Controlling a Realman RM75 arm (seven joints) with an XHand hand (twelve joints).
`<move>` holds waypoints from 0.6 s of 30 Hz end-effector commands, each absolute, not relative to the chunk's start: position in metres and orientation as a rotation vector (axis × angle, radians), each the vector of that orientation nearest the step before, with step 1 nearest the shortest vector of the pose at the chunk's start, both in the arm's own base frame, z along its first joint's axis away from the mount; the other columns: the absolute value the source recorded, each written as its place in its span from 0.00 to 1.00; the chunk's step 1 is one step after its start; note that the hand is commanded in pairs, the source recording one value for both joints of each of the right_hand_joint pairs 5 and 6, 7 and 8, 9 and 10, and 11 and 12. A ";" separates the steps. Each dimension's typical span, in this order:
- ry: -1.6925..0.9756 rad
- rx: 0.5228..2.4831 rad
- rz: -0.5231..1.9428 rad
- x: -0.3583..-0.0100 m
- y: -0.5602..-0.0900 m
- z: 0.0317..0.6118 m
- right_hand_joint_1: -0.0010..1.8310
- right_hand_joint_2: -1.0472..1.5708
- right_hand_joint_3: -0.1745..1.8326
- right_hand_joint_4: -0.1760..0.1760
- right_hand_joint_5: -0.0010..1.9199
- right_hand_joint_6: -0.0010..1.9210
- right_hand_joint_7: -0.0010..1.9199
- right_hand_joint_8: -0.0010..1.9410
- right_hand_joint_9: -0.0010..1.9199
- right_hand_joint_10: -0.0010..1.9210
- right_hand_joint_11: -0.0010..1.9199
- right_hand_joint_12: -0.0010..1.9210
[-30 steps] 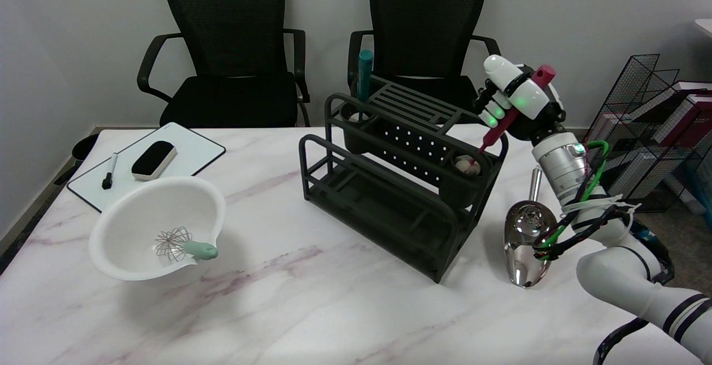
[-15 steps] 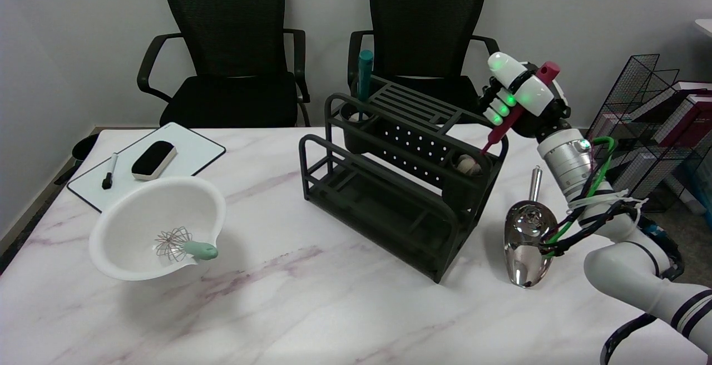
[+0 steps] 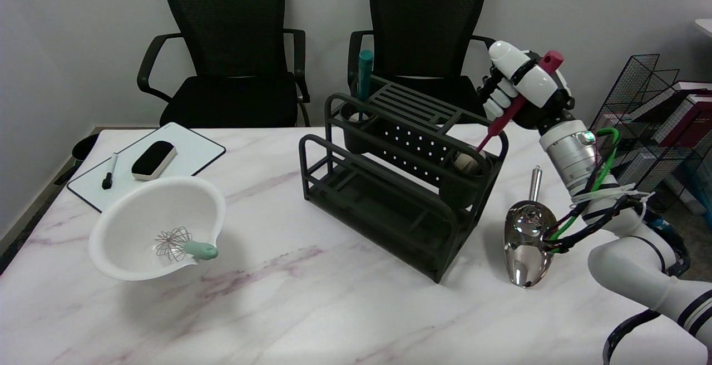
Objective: Pick up the pink sponge bottle brush.
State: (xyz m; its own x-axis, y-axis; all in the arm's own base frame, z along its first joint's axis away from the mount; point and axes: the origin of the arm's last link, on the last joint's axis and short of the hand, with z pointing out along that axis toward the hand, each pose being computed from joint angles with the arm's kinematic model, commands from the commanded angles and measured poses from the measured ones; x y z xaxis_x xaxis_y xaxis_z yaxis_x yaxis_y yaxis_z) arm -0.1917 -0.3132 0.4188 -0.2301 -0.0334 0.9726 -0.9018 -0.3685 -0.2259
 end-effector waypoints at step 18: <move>-1.090 1.488 1.637 -0.114 -0.310 0.411 0.53 1.00 0.27 0.50 1.00 1.00 1.00 0.99 1.00 1.00 1.00 1.00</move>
